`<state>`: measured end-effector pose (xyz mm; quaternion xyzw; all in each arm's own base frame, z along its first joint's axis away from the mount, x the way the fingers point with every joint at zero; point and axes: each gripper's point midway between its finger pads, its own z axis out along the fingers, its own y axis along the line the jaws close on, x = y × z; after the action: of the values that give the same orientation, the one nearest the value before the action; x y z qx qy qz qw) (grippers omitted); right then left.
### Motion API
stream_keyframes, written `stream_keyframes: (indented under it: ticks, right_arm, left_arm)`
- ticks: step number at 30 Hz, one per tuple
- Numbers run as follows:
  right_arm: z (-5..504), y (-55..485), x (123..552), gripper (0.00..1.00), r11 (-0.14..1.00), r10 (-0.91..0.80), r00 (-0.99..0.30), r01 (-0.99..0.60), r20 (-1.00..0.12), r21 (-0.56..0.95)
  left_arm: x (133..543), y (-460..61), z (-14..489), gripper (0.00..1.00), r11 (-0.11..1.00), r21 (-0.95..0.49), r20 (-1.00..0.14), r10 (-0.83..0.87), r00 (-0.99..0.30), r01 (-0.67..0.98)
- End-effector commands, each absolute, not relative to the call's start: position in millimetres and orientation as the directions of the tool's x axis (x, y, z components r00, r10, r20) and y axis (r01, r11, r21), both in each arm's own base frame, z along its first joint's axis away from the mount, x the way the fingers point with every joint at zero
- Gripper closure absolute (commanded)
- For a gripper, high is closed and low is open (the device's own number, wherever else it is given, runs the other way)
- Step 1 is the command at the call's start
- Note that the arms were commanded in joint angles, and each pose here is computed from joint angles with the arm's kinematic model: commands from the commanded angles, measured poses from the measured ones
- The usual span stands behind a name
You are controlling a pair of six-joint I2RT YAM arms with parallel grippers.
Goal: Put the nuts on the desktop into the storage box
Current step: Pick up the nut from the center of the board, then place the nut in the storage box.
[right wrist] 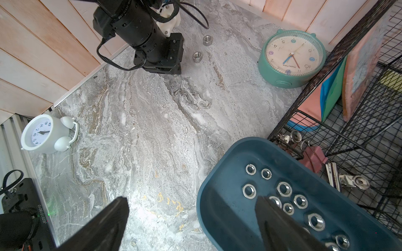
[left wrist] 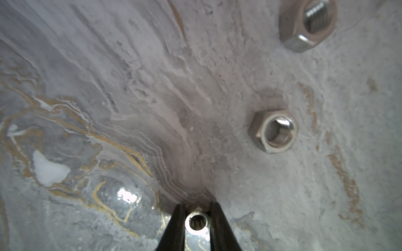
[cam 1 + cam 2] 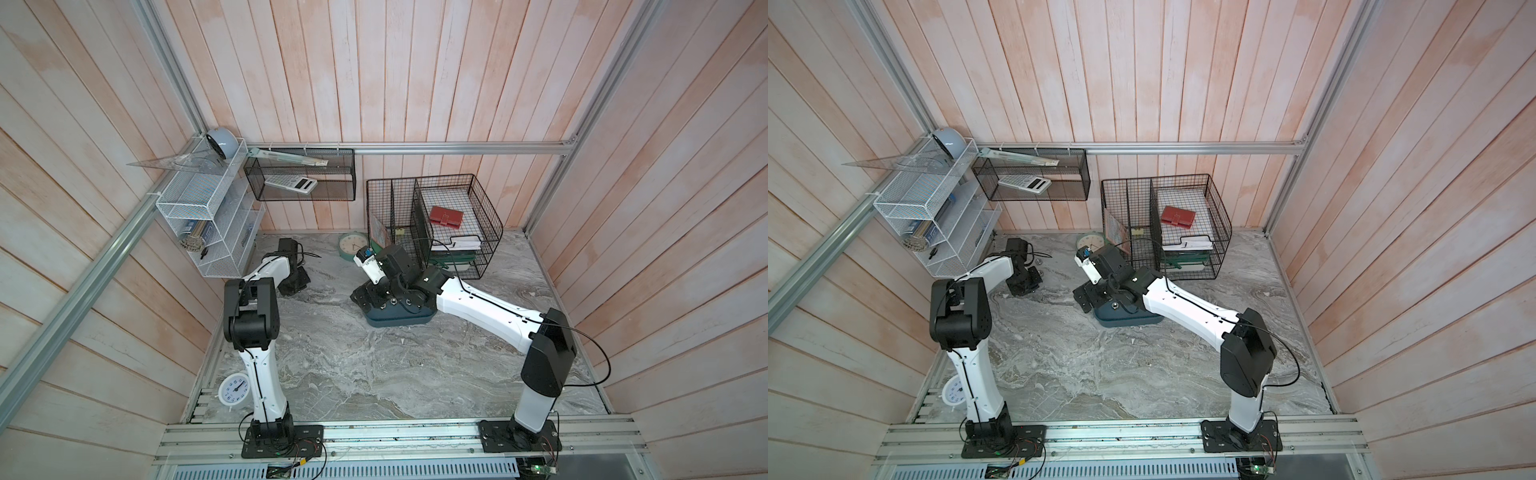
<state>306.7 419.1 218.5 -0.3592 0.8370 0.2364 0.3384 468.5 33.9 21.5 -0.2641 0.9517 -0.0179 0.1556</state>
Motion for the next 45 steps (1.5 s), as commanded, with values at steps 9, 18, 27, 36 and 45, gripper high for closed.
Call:
stream_keyframes:
  ticks: [9,18,27,36,45]
  right_arm:
    - [225.0,405.7,302.6,0.02,0.662,-0.416,-0.518,-0.736,-0.747,0.142]
    - [216.9,372.7,296.5,0.02,0.723,-0.374,-0.556,-0.676,-0.743,0.142]
    - [204.0,320.5,282.8,0.02,0.800,-0.335,-0.603,-0.588,-0.724,0.119]
    - [202.1,284.1,271.4,0.02,0.846,-0.298,-0.618,-0.523,-0.728,0.098]
    - [205.1,265.1,263.9,0.02,0.867,-0.271,-0.620,-0.490,-0.736,0.093]
  left_arm:
    - [453.5,5.7,53.8,0.82,0.871,-0.160,-0.274,-0.491,-0.827,-0.464]
    - [442.4,-41.0,95.2,0.81,0.899,-0.200,-0.325,-0.435,-0.840,-0.389]
    - [425.4,-117.9,129.9,0.81,0.935,-0.246,-0.369,-0.335,-0.867,-0.257]
    - [403.1,-209.8,120.1,0.80,0.958,-0.269,-0.362,-0.194,-0.912,-0.098]
    - [399.5,-265.9,89.8,0.80,0.962,-0.273,-0.322,-0.105,-0.941,-0.014]
